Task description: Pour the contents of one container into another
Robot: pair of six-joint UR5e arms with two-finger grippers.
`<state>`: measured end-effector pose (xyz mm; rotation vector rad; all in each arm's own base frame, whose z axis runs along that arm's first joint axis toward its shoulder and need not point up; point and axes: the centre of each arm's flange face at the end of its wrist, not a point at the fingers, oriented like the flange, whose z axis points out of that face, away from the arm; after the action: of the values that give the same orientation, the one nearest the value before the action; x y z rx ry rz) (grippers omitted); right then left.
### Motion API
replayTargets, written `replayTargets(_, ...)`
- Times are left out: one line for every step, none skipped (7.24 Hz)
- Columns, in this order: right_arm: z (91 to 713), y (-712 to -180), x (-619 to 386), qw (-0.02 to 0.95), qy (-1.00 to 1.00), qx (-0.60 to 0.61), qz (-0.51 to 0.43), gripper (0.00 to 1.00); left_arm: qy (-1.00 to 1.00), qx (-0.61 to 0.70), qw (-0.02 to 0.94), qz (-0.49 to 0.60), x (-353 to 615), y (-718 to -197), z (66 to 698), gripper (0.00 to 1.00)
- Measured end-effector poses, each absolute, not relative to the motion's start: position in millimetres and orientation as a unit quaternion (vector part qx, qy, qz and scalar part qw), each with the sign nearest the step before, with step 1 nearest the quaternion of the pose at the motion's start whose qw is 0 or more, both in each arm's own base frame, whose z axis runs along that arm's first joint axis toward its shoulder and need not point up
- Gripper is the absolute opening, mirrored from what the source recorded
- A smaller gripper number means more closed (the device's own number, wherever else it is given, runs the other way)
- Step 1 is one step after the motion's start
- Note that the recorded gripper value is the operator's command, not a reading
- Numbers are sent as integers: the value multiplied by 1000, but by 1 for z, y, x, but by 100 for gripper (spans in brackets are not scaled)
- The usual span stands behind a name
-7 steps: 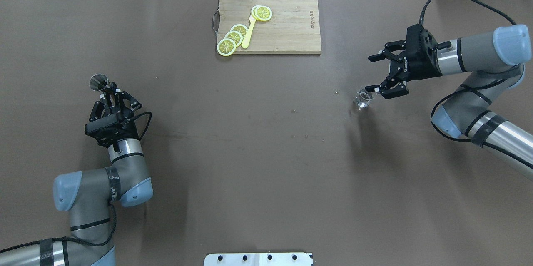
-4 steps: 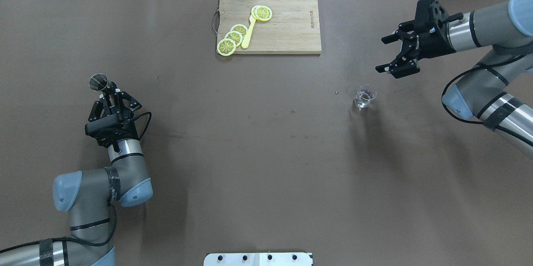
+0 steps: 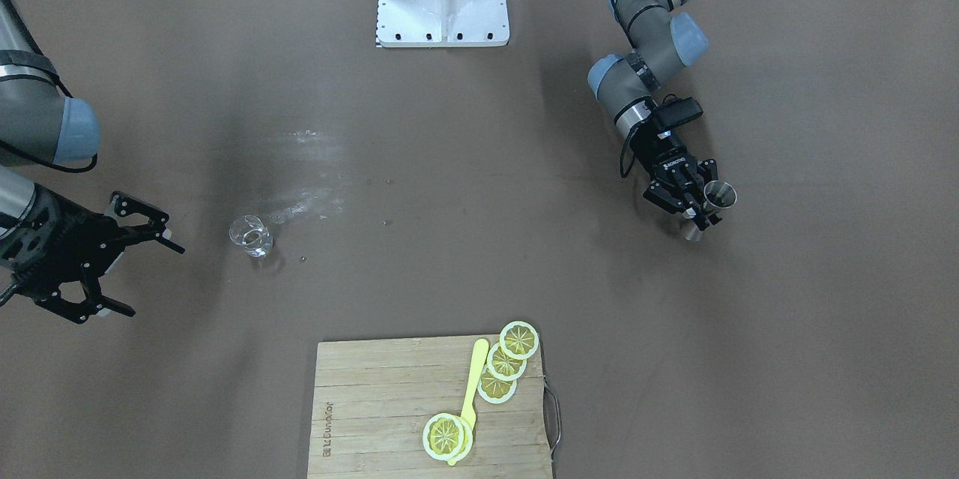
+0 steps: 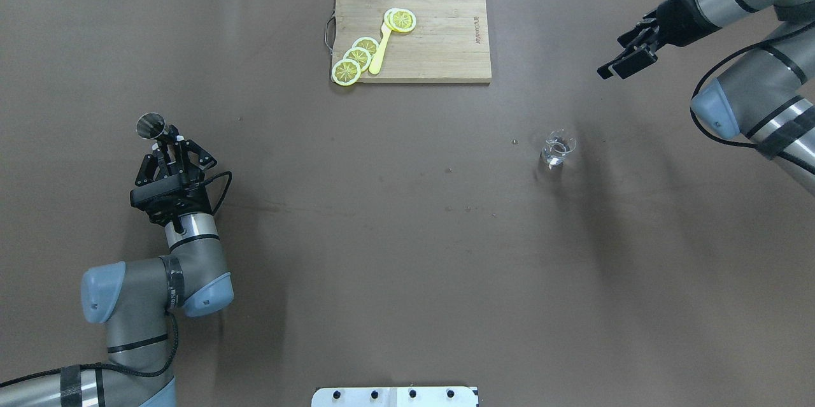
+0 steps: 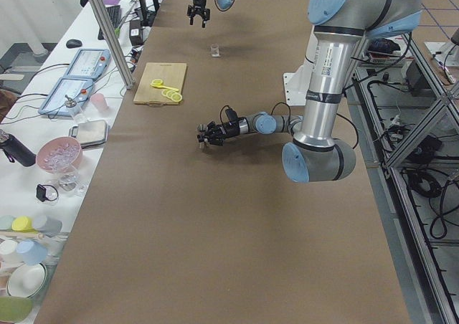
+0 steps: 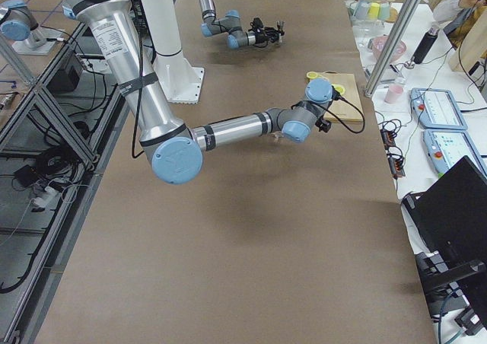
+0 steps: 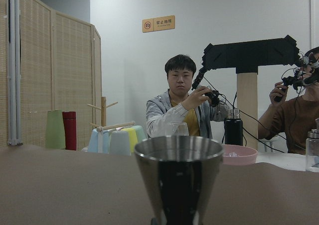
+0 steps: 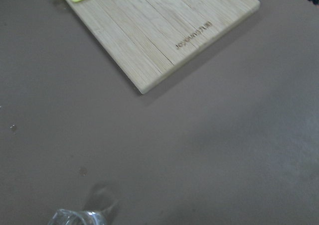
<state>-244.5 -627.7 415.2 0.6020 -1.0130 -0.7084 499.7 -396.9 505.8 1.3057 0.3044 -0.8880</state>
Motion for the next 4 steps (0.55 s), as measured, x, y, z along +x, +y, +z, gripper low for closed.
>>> replayTargets(420, -636, -238, 799, -464, 233, -305, 100, 136, 585, 694, -397, 500, -397, 507, 32)
replayTargets(428, -642, -229, 823, -454, 195, -282, 100, 135, 585, 694, -397, 500, -397, 508, 36)
replayTargets(439, -649, -218, 848, -433, 166, -256, 100, 135, 585, 694, -397, 500, -397, 508, 40)
replayTargets(449, -657, -205, 875, -400, 144, -231, 100, 136, 585, 694, -397, 500, -396, 508, 47)
